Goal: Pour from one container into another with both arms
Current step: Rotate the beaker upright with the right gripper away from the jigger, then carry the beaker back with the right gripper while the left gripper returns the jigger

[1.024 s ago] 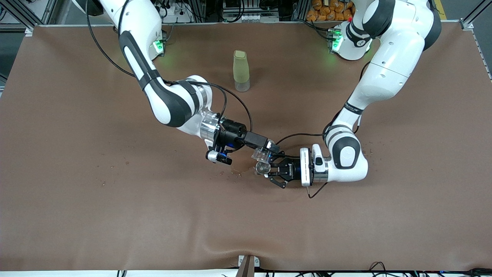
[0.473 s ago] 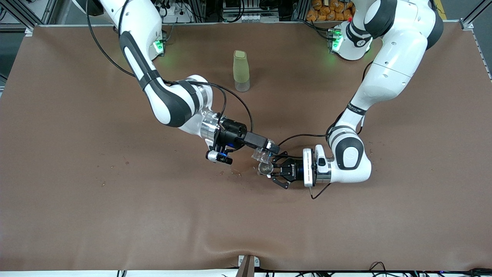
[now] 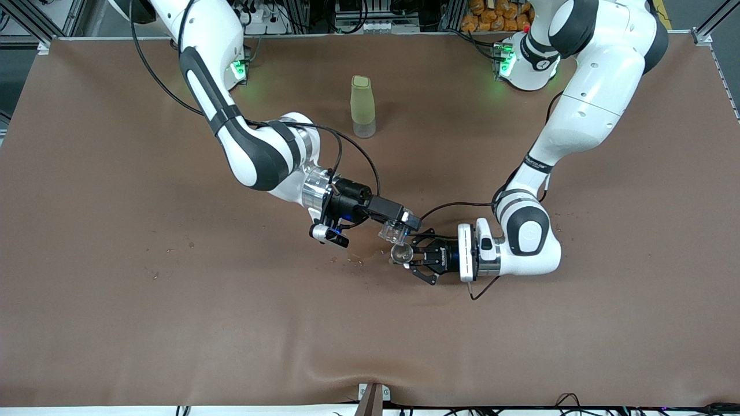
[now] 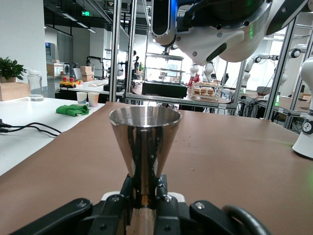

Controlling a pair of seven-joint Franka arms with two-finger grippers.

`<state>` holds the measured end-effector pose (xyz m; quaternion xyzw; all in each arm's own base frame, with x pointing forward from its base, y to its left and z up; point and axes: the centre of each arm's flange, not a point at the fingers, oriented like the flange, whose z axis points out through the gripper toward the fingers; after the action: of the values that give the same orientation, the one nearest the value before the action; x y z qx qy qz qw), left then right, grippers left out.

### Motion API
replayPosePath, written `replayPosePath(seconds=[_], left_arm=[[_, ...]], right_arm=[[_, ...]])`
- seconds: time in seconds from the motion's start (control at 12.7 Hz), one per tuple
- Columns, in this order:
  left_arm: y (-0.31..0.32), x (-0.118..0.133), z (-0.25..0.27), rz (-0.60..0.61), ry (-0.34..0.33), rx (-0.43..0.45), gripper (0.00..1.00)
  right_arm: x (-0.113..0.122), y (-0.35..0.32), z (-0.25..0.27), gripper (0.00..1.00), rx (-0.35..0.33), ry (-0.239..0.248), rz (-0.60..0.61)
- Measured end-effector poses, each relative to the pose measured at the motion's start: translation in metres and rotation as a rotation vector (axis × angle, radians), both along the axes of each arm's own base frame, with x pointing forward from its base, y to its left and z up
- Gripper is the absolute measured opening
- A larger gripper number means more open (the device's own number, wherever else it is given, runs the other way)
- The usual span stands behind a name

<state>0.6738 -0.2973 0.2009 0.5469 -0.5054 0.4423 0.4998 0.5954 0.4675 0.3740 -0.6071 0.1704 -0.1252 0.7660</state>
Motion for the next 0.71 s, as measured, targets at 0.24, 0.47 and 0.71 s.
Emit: replayPosePath(seconds=[0.24, 0.47, 0.71], left_arm=[[0.008, 0.002, 0.0, -0.005, -0.003, 0.0, 0.21], [0.018, 0.005, 0.0, -0.015, -0.009, 0.004, 0.21], [0.045, 0.01, 0.001, -0.048, -0.018, 0.006, 0.21]], right_arm=[[0.003, -0.007, -0.006, 0.15, -0.094, -0.079, 0.036], [0.017, -0.026, -0.008, 0.15, -0.183, -0.147, 0.058], [0.04, -0.063, -0.01, 0.15, -0.3, -0.229, 0.074]])
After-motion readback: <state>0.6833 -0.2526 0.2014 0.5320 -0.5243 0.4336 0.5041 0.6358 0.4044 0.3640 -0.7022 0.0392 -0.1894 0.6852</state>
